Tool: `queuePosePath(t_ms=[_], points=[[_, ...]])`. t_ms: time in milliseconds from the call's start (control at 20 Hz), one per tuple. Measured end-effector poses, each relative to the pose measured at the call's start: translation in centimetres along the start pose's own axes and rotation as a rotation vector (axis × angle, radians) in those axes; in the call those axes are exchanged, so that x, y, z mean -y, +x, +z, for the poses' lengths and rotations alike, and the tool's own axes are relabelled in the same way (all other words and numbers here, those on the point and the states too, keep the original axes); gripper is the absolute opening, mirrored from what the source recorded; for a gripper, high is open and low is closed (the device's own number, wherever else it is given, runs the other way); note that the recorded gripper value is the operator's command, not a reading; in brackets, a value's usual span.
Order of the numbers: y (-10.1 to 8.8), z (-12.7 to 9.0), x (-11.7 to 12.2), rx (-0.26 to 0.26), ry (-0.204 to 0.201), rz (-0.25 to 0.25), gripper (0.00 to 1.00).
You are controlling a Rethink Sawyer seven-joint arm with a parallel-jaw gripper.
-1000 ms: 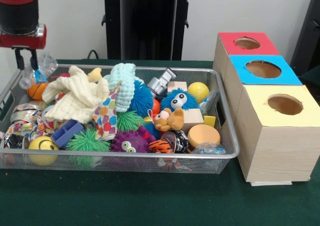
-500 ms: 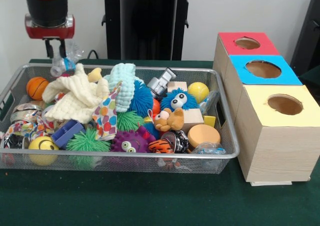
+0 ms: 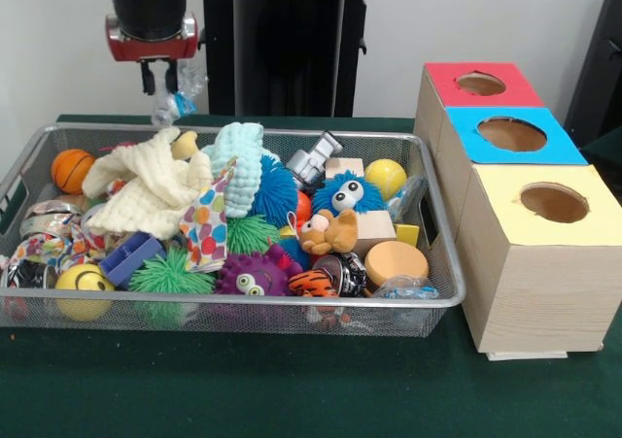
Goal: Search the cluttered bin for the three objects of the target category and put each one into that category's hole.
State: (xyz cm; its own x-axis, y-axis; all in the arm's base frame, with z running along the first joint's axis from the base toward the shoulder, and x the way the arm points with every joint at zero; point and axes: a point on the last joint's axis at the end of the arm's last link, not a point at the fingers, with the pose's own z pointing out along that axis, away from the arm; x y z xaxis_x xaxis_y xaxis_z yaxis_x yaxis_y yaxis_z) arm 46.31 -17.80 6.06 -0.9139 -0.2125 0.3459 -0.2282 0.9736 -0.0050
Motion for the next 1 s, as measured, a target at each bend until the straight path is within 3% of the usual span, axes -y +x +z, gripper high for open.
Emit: queuePosePath(t_ms=[400,1000], points=[[-0.2,-0.8,-3.7,-0.014,-0.013,-0.018,0.00],[-1.3,-2.3,-5.7,-0.006,-0.036,0.017,0.00]])
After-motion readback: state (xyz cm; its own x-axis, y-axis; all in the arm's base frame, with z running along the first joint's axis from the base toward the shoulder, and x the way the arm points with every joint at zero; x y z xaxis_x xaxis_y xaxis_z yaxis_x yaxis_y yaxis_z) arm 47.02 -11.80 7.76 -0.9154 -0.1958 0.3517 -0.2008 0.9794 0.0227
